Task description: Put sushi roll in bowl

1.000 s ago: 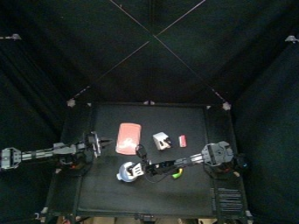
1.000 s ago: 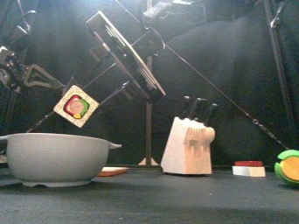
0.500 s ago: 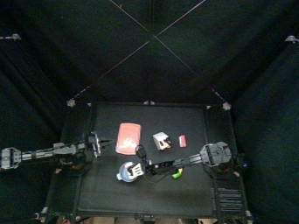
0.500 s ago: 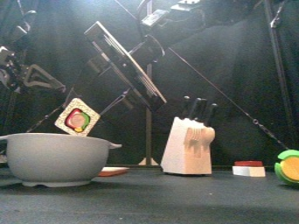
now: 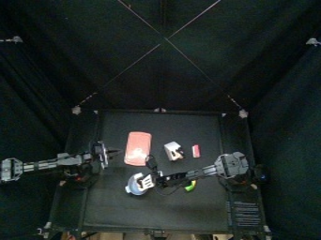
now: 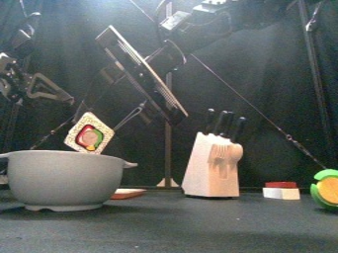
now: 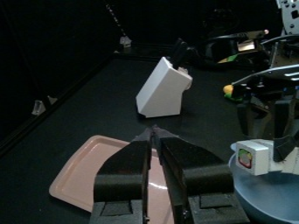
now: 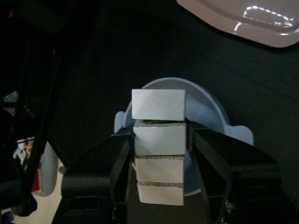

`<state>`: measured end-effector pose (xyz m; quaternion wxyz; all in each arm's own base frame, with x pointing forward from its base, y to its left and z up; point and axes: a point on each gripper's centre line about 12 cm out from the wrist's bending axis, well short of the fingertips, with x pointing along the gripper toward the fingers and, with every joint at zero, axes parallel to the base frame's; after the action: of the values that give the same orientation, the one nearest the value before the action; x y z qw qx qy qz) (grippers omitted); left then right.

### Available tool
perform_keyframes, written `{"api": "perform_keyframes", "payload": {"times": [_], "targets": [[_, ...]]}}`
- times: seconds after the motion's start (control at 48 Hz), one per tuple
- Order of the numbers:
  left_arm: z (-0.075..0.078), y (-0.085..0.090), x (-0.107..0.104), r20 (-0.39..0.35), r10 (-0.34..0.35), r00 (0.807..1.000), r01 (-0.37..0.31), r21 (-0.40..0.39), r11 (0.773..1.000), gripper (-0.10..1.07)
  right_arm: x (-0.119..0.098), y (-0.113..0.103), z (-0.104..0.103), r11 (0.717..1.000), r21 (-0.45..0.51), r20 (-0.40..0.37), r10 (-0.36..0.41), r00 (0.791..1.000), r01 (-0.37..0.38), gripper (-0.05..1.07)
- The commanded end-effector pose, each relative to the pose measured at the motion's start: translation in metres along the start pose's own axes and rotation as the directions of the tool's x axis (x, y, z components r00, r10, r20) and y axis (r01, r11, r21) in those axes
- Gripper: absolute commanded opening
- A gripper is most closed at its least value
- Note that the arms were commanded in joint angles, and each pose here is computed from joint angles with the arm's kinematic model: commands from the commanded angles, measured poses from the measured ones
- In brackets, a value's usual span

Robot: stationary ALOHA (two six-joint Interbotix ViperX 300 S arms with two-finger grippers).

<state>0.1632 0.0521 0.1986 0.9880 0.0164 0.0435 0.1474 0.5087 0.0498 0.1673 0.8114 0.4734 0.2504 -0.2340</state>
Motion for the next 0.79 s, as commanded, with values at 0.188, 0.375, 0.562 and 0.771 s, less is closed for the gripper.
{"api": "perform_keyframes", "payload": {"times": [0.188,0.375,0.562,0.771], "targets": [[0.0047,0.0008,0.0019,0.014,0.004,1.000,-0.004,0.000,1.000,0.54,-0.0086,0.0141,0.0104,0.999,0.000,0.020,0.041,0.999,-0.041,0.85],[0.0049,0.0007,0.0019,0.015,0.003,1.000,-0.003,0.002,1.000,0.54,-0.0089,0.0150,0.0100,0.999,-0.002,0.020,0.044,0.999,-0.044,0.88],[0.0049,0.0007,0.0019,0.015,0.003,1.000,-0.003,0.003,1.000,0.54,-0.0098,0.0183,0.0098,0.999,-0.012,0.022,0.054,0.998,-0.053,0.88],[0.0050,0.0008,0.0018,0.015,0.004,1.000,-0.004,0.002,1.000,0.54,-0.0113,0.0238,0.0130,0.996,-0.049,0.036,0.074,0.997,-0.073,0.88]]}}
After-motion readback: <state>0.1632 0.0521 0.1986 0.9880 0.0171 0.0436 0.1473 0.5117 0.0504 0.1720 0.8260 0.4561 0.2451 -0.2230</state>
